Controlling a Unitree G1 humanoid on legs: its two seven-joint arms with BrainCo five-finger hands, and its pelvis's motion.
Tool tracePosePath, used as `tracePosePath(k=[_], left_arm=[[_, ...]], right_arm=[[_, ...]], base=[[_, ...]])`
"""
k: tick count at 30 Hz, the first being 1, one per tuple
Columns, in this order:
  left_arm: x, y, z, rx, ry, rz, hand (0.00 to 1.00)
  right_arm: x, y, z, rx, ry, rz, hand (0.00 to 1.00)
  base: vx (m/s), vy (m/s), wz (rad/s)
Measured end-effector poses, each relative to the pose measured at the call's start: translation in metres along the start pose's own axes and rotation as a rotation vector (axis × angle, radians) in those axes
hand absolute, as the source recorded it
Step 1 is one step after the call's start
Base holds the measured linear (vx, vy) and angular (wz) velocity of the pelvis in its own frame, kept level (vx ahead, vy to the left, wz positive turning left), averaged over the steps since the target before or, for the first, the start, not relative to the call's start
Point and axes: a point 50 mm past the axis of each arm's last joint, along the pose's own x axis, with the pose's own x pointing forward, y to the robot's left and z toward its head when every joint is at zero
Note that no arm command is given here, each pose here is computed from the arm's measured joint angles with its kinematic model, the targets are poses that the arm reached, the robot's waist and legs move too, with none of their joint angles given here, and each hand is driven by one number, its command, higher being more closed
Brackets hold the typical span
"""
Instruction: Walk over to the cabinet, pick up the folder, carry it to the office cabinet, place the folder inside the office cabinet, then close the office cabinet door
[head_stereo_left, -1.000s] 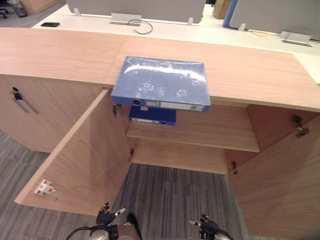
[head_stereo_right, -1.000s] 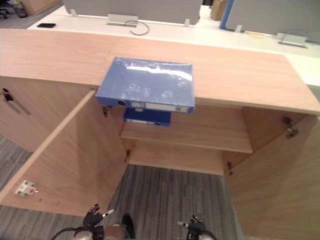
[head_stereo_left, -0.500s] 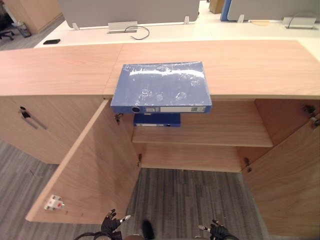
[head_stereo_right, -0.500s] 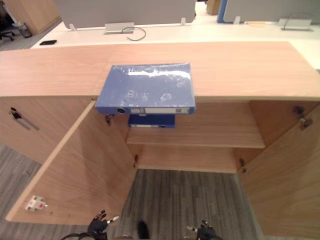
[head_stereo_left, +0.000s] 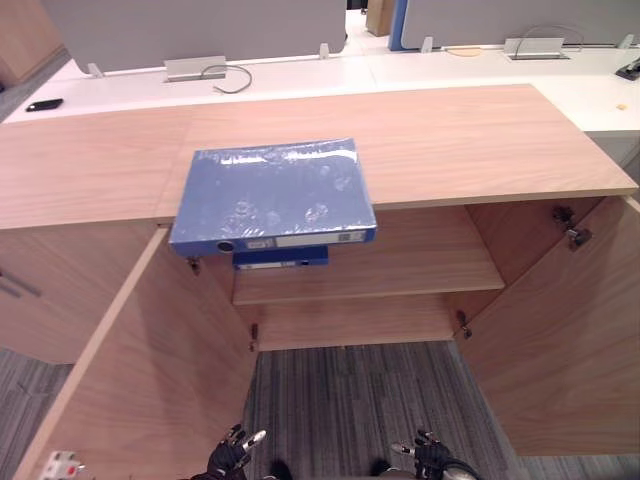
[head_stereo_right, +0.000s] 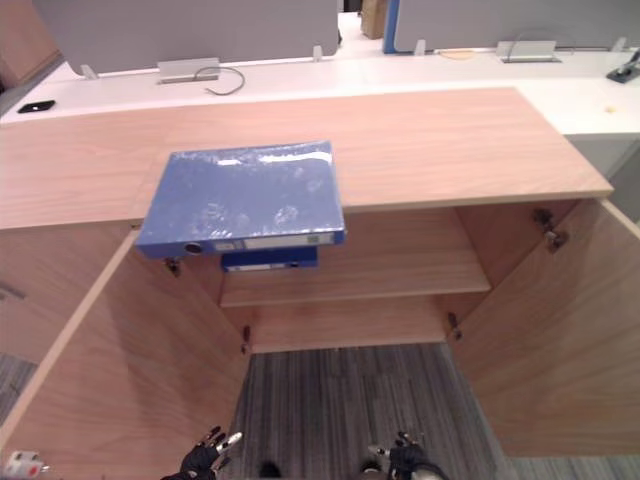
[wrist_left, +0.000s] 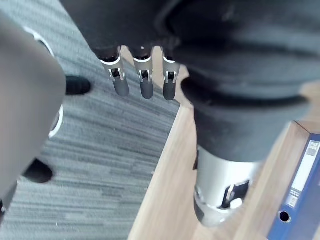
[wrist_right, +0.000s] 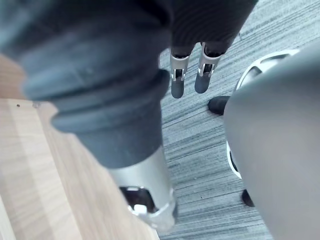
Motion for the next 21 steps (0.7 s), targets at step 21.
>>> tracePosePath(k=[21], left_arm=[[-0.064,-0.083,0.114,0.442,-0.720,-0.113,0.00]], right_arm=[[0.000,0.006,-0.005,-0.098,0.031,0.012,0.00]], base=[[0.00,-0.004,0.21]])
